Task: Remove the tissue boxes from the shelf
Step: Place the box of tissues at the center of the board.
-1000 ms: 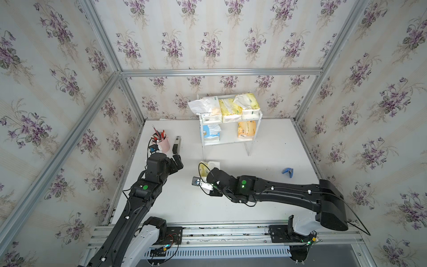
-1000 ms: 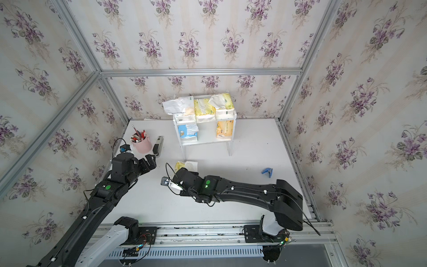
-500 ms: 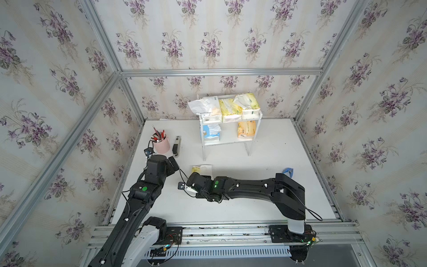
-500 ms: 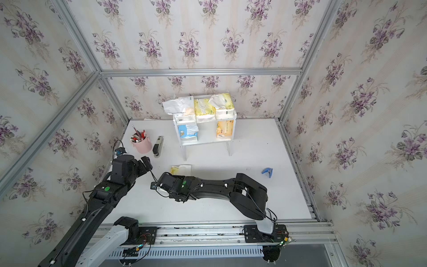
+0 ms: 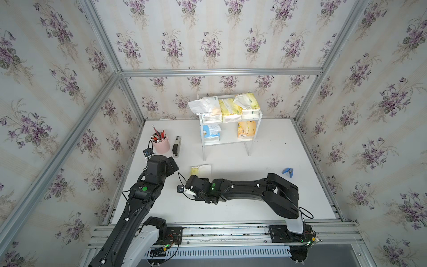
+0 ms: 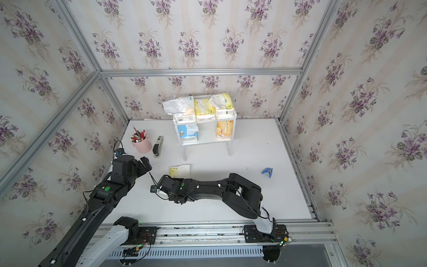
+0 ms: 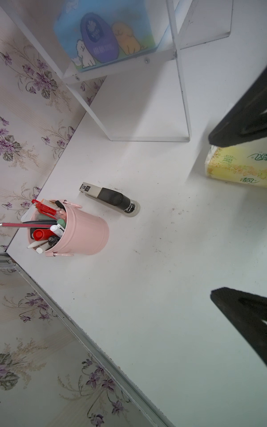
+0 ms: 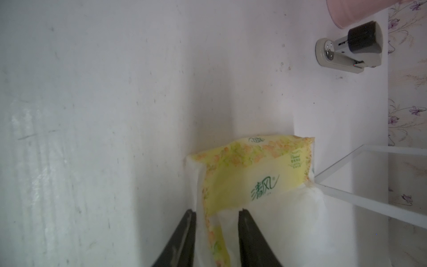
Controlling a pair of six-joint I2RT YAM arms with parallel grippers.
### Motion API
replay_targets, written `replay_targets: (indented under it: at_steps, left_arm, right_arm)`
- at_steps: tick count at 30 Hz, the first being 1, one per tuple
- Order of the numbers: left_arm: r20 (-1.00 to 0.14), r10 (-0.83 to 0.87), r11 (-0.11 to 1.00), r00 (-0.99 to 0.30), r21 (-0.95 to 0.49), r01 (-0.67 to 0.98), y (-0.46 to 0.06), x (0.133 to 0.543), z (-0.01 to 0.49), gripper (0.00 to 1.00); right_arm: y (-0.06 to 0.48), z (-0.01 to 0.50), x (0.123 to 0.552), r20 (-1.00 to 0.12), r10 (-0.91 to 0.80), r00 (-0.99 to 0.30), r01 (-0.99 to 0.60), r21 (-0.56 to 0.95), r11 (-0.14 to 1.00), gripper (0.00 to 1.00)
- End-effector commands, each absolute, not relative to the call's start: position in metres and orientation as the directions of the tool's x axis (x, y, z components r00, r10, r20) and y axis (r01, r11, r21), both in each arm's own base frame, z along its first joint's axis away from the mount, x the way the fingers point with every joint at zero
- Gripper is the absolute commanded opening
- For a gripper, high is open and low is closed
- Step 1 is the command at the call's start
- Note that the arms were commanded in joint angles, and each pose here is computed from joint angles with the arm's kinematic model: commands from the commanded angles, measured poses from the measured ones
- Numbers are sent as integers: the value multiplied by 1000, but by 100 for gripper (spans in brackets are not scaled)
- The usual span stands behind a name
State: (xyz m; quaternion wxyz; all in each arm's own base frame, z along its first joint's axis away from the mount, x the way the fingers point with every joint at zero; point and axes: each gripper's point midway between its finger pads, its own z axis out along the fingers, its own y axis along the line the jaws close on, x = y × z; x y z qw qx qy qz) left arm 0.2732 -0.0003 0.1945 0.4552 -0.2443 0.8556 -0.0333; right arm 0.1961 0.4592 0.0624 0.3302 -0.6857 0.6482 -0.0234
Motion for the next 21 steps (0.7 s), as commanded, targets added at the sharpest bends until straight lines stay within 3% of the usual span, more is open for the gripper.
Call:
replay_targets:
  at_steps: [1, 5, 10, 21]
  left_arm:
    - [-774, -434, 884, -461, -269, -381, 1, 275, 198, 99]
    - [-776, -410, 904, -478, -276, -328, -8, 280, 204, 99]
    - [-778, -370, 929, -507, -312, -200, -31, 290, 214, 99]
    - [-805, -269, 893, -529, -414, 177, -102, 298, 236, 97]
  right_arm:
    - [467, 84, 192, -487, -861, 145, -887, -450, 105, 43]
    - [465, 112, 183, -583, -802, 131, -911, -390, 135, 53]
    - [446, 152, 188, -663, -740, 117, -904, -379, 197, 57]
    - [352, 221, 247, -816, -578, 10, -801, -353, 484, 66]
